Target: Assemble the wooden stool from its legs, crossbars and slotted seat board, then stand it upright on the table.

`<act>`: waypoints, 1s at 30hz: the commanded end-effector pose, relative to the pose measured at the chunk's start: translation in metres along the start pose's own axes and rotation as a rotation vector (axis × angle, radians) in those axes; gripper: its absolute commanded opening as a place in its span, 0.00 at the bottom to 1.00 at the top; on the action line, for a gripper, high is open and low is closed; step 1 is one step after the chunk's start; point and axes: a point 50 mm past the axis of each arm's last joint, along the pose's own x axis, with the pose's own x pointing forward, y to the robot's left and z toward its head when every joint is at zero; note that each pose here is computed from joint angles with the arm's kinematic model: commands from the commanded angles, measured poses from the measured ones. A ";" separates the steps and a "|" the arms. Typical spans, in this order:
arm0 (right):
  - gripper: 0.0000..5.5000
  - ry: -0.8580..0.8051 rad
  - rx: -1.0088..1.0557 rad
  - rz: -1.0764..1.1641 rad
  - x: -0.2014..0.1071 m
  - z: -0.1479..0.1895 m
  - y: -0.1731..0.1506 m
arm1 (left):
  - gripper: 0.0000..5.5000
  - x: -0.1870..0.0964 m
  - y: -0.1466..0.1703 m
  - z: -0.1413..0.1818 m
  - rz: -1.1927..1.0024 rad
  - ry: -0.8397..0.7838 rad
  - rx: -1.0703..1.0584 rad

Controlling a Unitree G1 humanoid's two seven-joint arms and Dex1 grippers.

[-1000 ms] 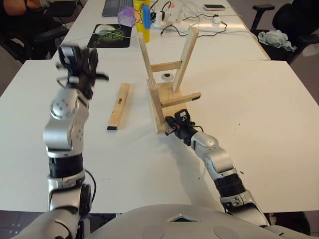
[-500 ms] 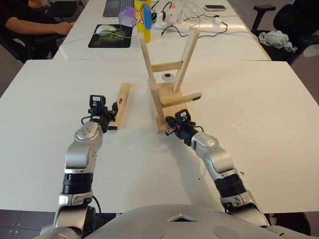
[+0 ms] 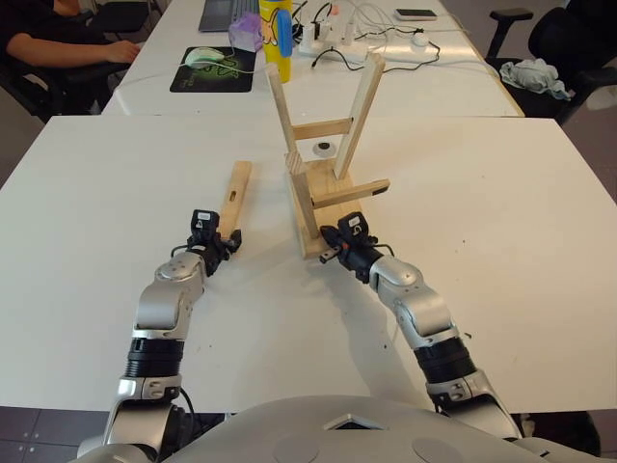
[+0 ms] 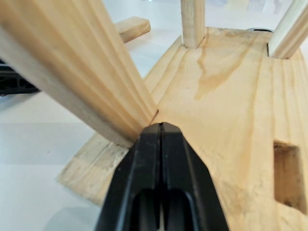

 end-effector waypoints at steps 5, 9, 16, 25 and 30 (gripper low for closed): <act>0.00 0.191 0.074 0.007 -0.013 -0.045 0.004 | 0.44 0.002 0.004 -0.011 -0.012 0.063 -0.007; 0.00 0.089 0.073 0.013 -0.022 -0.022 0.002 | 0.37 0.001 0.006 -0.012 -0.010 0.061 0.022; 0.00 -0.133 0.046 -0.168 -0.069 0.019 -0.041 | 0.37 -0.004 0.025 0.002 0.089 -0.059 0.002; 0.00 0.053 0.028 -0.296 -0.055 -0.022 -0.073 | 0.37 -0.003 0.042 0.033 0.160 -0.214 0.016; 0.00 0.105 0.022 -0.184 -0.036 -0.036 -0.051 | 0.37 -0.004 0.043 0.064 0.153 -0.372 0.015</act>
